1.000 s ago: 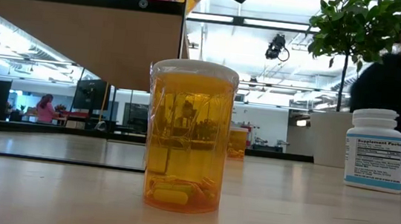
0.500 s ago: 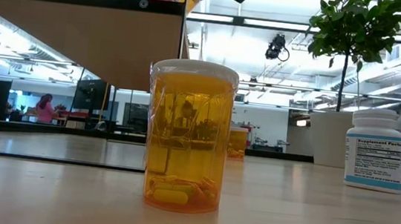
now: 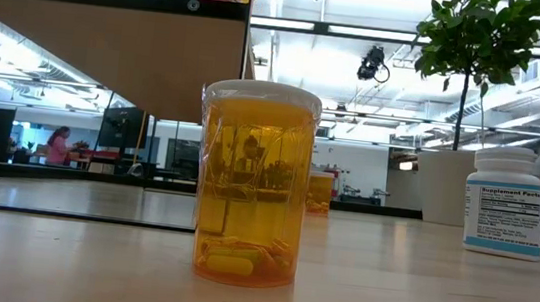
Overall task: Pick and place medicine bottles onto shelf by color
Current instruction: Put the middle orange pill bottle on the shelf
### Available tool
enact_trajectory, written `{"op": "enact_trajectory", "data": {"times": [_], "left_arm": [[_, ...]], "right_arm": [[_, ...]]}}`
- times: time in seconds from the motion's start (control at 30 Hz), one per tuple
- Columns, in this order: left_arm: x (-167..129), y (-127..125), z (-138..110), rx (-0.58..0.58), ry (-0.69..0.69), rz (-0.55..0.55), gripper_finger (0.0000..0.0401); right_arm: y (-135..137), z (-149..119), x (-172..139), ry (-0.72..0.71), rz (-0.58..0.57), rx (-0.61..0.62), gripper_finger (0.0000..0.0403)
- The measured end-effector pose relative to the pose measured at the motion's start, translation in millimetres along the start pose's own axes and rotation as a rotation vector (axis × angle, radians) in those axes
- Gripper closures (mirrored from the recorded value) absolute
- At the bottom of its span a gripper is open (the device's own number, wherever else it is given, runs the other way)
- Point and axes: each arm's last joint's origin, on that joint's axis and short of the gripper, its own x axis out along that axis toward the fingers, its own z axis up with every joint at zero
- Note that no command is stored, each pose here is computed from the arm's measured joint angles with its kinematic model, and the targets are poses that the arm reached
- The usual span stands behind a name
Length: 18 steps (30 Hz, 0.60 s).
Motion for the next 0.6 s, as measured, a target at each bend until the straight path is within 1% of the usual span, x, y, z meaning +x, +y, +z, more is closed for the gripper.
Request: {"op": "enact_trajectory", "data": {"times": [0.6], "left_arm": [[-0.9,1.5,-3.4,0.019,0.028,0.030,0.0108]], "right_arm": [[0.0,0.4,0.0,-0.004,0.001,-0.086,0.0177]]}}
